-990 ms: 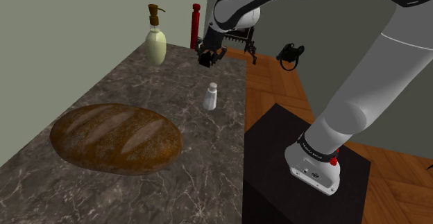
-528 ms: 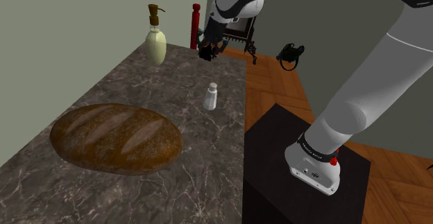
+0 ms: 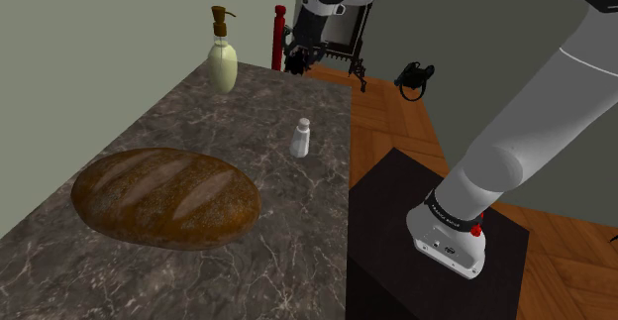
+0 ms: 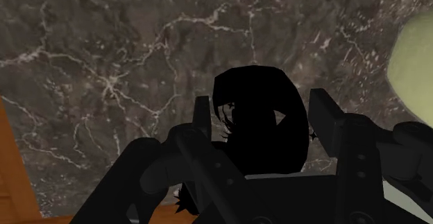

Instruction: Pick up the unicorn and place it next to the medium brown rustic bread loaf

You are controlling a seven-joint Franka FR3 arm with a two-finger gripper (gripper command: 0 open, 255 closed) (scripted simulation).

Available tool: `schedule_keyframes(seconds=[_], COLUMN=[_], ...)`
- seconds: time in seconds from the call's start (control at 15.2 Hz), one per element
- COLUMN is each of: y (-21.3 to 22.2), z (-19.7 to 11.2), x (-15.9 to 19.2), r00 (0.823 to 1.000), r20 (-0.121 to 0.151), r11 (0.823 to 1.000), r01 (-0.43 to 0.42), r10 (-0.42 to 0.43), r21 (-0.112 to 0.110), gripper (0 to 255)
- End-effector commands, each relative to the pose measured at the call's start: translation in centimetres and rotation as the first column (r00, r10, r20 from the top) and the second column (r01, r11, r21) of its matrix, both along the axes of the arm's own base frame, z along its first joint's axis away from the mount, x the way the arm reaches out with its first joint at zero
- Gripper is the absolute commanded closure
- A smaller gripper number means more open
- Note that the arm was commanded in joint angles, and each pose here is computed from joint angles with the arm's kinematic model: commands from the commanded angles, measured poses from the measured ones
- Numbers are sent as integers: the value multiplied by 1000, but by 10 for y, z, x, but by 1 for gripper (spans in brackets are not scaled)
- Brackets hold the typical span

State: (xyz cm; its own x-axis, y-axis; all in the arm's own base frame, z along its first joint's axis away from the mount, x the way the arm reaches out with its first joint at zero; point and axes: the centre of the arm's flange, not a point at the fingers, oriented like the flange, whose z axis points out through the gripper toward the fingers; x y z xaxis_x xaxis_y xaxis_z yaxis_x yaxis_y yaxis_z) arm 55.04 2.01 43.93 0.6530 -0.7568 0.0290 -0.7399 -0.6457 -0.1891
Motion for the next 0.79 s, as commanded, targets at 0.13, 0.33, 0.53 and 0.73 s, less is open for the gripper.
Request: schedule_keyframes(seconds=[0.13,0.33,0.53,0.73], y=[0,0,0,16], z=[21,37,52,53], x=[-1,-1,-1,-22], r00=[1000,1000,1000,1000], r20=[0,0,0,0], r11=[1000,1000,1000,1000], r01=[0,0,0,0], r10=[0,0,0,0], r21=[0,0,0,0], gripper=[255,255,255,255])
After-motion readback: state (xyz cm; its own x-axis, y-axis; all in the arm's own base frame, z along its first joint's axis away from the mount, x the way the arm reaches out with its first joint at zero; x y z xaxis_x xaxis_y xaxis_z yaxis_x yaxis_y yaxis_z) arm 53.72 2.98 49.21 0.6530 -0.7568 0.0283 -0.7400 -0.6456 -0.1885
